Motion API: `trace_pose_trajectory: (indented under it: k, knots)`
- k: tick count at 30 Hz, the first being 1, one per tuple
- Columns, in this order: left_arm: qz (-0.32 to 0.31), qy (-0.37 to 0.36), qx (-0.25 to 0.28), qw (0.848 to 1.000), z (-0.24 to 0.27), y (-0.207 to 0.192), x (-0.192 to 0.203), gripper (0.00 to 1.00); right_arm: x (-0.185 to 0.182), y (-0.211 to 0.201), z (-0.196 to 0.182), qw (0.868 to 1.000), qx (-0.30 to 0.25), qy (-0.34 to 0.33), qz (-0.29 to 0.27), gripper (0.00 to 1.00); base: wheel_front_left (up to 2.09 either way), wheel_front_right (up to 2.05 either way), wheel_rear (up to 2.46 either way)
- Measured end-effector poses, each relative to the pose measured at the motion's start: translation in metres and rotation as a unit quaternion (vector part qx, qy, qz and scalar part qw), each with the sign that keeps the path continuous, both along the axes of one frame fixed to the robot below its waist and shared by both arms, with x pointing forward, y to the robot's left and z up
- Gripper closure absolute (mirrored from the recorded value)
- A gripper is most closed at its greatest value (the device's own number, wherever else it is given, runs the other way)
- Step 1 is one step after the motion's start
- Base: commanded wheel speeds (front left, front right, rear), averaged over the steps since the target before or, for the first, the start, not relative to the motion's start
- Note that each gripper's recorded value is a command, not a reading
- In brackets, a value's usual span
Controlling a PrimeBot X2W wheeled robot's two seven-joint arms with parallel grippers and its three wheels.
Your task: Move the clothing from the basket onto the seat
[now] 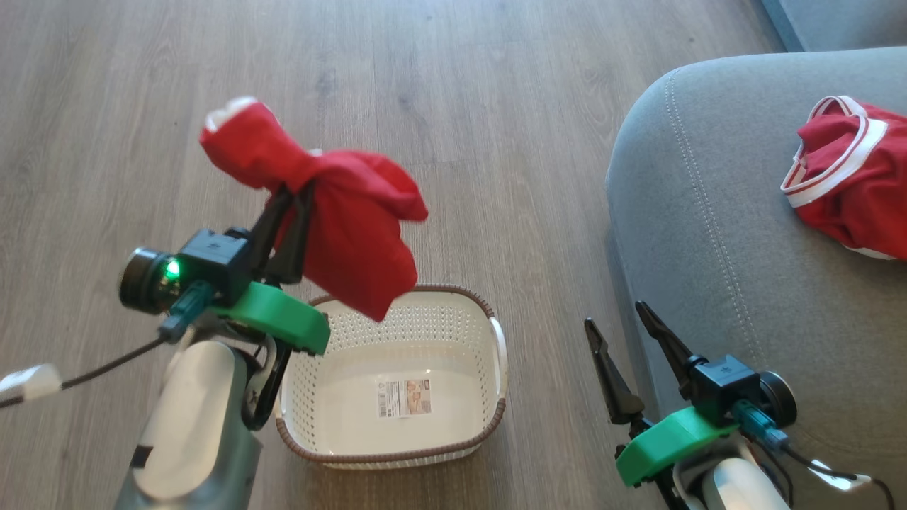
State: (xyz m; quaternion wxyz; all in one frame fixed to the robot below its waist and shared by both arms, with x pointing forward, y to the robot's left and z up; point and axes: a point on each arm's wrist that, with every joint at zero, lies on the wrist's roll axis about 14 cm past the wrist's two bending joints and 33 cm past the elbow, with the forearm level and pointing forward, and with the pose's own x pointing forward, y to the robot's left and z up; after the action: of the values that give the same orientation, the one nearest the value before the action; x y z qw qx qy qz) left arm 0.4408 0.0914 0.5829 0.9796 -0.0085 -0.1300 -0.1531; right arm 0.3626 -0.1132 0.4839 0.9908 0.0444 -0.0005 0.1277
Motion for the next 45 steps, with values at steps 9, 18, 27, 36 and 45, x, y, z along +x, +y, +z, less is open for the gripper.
trace_pose_trajectory:
  k: [9,18,27,36,45]
  knots:
    - [-0.018,-0.149,-0.049,0.987,0.094,-0.007,-0.027,1.00,-0.002,-0.008,0.004,1.000,0.001,-0.006,-0.012,0.00,0.00,0.00,0.00]
    - [-0.068,-0.191,-0.060,0.978,0.119,-0.033,-0.046,1.00,-0.006,-0.014,0.000,1.000,0.002,0.000,-0.022,0.00,0.00,0.00,0.00]
    - [-0.144,-0.173,-0.043,0.973,0.103,-0.081,-0.064,1.00,-0.008,-0.020,0.001,0.999,0.006,-0.001,-0.033,0.00,0.00,0.00,0.00]
    - [-0.206,-0.142,-0.027,0.968,0.078,-0.118,-0.086,1.00,-0.010,-0.026,0.003,0.999,0.006,-0.004,-0.042,0.00,0.00,0.00,0.00]
    - [-0.224,-0.097,-0.002,0.970,0.042,-0.128,-0.094,1.00,-0.010,-0.028,0.003,0.999,0.006,-0.004,-0.045,0.00,0.00,0.00,0.00]
